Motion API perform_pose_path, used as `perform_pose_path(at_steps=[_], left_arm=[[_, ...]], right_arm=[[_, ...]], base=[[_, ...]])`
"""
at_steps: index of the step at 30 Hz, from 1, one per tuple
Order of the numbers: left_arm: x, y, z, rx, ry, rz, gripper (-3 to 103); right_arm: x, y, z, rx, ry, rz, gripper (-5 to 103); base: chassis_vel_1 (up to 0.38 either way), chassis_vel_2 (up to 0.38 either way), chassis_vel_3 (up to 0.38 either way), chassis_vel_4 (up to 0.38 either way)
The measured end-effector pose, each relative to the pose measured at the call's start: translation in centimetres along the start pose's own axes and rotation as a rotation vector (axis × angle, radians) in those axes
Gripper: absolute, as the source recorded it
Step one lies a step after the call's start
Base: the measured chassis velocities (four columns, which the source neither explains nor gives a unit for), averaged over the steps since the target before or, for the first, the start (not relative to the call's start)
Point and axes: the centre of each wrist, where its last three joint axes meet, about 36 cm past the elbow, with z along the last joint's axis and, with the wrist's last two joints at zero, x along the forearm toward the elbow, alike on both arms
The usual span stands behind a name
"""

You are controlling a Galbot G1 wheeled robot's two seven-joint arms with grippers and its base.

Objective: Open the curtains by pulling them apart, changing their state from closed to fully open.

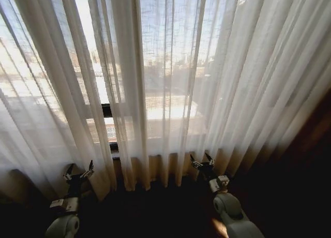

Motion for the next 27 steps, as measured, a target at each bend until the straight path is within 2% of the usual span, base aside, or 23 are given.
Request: perform_pose_path(at_steps=[7, 11, 19, 27], left_arm=[[0.0, 0.0, 0.0, 0.000, 0.000, 0.000, 100], [0.0, 0.0, 0.0, 0.000, 0.000, 0.000, 100], [0.0, 0.0, 0.0, 0.000, 0.000, 0.000, 100], [0.0, 0.0, 0.0, 0.000, 0.000, 0.000, 100]], right_arm=[[-0.8, 0.0, 0.4, -0.007, -0.035, -0.002, 100], [-1.5, -0.2, 0.6, 0.008, -0.035, 0.004, 100], [-4.7, 0.5, 1.4, 0.049, -0.029, 0.021, 100], [-9.0, 1.6, 2.6, 0.042, -0.020, 0.026, 100]], base=[[-0.287, 0.339, 0.299, -0.335], [-0.215, 0.167, 0.162, -0.153], [-0.018, 0.002, 0.001, -0.008], [0.027, -0.026, -0.034, 0.019]])
